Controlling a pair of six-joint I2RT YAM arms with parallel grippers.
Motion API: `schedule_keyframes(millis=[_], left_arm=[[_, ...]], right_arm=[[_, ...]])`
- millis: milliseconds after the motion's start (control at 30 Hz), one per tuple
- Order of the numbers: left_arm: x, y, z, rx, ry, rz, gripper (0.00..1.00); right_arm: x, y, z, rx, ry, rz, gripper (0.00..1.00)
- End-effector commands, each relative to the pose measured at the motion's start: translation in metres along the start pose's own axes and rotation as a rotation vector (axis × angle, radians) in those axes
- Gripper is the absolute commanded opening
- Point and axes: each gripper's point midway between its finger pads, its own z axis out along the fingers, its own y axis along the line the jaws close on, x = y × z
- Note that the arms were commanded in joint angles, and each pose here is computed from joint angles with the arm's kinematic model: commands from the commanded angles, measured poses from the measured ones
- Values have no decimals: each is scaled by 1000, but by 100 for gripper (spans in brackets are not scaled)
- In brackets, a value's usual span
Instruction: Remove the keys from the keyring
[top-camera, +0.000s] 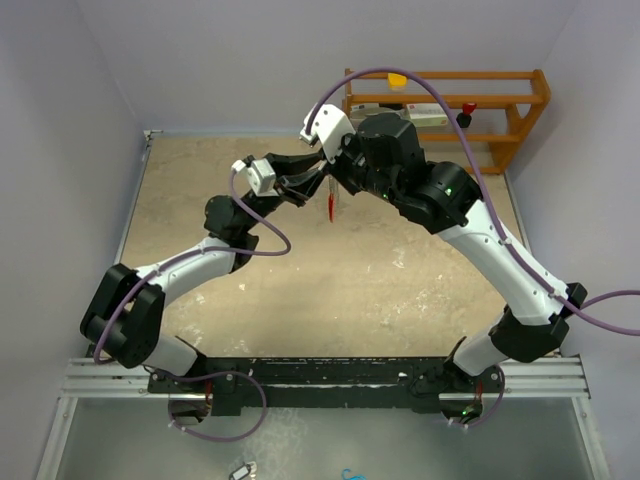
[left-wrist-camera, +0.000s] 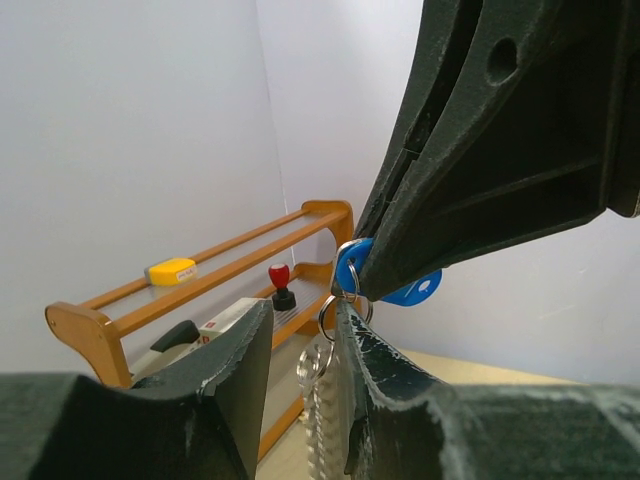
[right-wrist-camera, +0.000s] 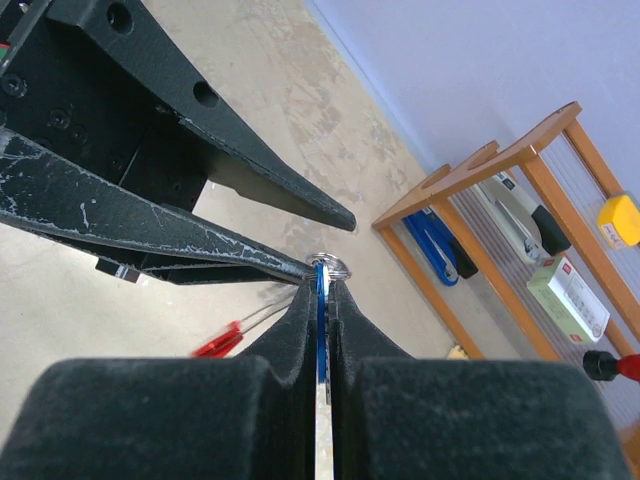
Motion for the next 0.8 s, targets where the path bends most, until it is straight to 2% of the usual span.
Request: schedule_keyframes(millis=[0, 333, 400, 500, 767], left_arm=[[-38, -9, 14, 49, -125, 14, 27], [-56, -21, 15, 109, -217, -32, 25], [-61, -22, 15, 117, -237, -38, 20], [-67, -19, 17, 95, -247, -37, 1], [-79, -12, 12, 42, -283, -19, 0]], right_arm=[[-25, -8, -15, 18, -101, 11, 0], [-25, -6, -13, 15, -100, 5, 0], [-24, -6, -13, 15, -96, 4, 0], [-24, -5, -13, 11, -96, 7, 0], [-21, -5, -13, 22, -98, 6, 0]])
